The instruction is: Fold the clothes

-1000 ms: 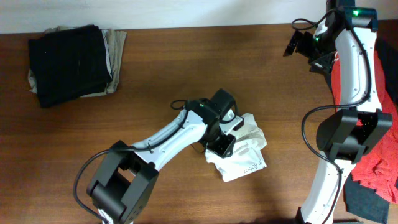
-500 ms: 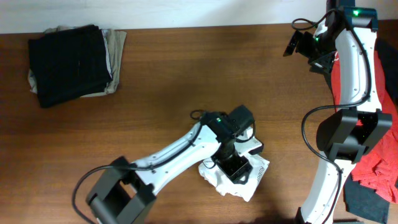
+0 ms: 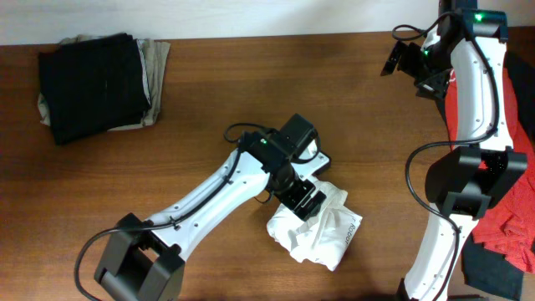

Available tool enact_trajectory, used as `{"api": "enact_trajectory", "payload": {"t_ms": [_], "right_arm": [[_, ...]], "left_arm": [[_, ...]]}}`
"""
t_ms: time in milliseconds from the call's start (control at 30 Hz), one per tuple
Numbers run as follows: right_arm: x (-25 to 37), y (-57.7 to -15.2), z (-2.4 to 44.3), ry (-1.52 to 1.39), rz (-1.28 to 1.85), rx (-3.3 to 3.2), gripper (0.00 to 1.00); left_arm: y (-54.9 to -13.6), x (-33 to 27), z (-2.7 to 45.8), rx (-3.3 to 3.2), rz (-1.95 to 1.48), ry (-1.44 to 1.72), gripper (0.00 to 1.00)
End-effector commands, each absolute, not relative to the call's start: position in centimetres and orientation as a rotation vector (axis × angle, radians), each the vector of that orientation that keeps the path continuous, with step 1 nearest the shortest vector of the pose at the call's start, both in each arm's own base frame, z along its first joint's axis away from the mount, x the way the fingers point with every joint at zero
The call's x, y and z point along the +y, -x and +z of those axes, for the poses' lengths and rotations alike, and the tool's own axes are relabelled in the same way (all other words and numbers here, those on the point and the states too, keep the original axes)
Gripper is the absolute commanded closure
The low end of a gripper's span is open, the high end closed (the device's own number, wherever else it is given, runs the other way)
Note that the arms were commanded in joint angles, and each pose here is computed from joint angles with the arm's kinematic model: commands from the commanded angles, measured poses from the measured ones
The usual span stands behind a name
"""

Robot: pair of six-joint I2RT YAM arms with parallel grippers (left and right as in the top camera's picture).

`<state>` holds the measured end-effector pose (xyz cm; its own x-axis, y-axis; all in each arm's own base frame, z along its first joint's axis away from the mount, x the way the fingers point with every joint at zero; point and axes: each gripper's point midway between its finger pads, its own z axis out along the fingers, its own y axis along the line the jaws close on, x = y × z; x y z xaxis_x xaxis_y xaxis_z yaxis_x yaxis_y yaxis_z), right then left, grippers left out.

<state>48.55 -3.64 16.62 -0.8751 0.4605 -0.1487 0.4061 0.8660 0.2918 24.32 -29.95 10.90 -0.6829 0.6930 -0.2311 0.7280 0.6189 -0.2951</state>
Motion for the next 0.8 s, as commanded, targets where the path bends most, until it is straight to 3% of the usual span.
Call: {"api": "enact_trajectory", "payload": {"t_ms": [0,633,700,767], "right_arm": [[-3.8,-48.5,17.4,-0.656,0.36,2.81,0.01],[-3.8,-48.5,17.4,-0.656,0.36,2.811,0.01],[-3.8,-48.5,17.4,-0.656,0.36,2.81,0.01],[-3.8,-48.5,17.4,-0.656,0.36,2.81,0.01]], "left_arm": [[-24.7,-30.8,11.6,2.692,-0.552,-1.218,0.01],[-19.4,-33.1,5.2,2.764,-0.487,-1.542,0.01],[-20.2,-32.8,5.0,2.75,-0.416,-1.532,0.05],[-20.5,-32.9,5.0,2.74,-0.406,-1.528,0.24]]}}
